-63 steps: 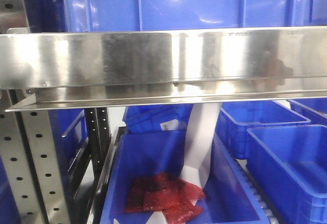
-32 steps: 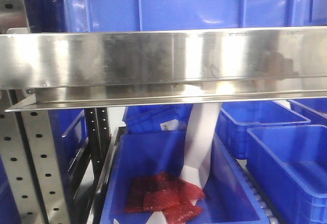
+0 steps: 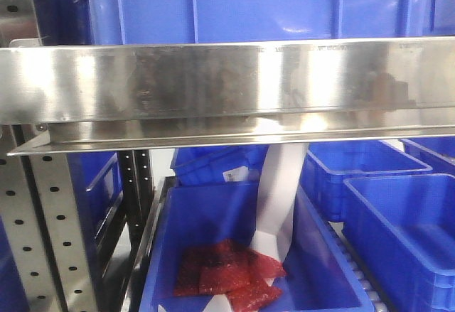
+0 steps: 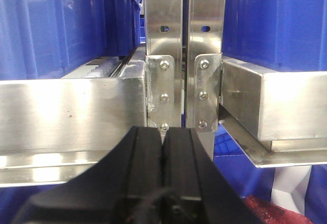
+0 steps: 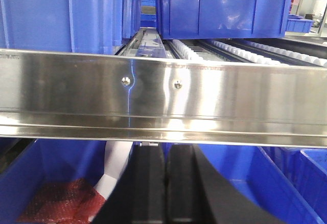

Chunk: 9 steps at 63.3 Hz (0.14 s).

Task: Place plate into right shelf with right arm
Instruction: 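Raise the open right gripper up out of the bin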

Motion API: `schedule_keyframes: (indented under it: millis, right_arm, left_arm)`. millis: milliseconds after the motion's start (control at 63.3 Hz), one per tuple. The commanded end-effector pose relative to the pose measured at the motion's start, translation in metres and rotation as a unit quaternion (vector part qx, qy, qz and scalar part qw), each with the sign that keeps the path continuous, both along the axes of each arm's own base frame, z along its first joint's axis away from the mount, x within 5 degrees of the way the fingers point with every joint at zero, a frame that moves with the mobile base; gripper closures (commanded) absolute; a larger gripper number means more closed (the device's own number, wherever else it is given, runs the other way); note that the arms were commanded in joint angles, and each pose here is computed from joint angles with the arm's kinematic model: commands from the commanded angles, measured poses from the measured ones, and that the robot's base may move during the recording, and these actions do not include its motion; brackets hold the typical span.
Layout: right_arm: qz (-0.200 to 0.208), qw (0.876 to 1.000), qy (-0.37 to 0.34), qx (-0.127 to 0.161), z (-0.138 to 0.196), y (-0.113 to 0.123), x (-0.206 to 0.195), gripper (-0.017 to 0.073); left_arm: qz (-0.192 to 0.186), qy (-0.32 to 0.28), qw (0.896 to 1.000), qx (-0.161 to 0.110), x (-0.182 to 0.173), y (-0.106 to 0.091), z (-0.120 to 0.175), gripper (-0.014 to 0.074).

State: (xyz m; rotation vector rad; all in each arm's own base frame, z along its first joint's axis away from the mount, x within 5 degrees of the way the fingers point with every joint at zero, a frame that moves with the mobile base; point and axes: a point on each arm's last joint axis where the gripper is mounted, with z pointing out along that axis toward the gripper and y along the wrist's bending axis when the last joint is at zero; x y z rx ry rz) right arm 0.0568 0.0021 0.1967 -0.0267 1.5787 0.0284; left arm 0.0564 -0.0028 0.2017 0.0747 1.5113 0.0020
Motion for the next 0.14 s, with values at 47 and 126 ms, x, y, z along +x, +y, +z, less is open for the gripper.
schedule_keyframes:
  millis: [47, 126]
  right_arm:
    - [-0.005, 0.998, -0.058, -0.002, 0.0123, -0.0007, -0.0014, 0.0503]
    - [-0.005, 0.998, -0.058, -0.002, 0.0123, -0.0007, -0.0014, 0.0503]
  left_arm:
    - [0.008, -0.043, 0.999, -0.005, -0.0010, 0.0016, 0.0056, 0.0640]
    - [0.008, -0.043, 0.999, -0.005, -0.0010, 0.0016, 0.0056, 0.0640]
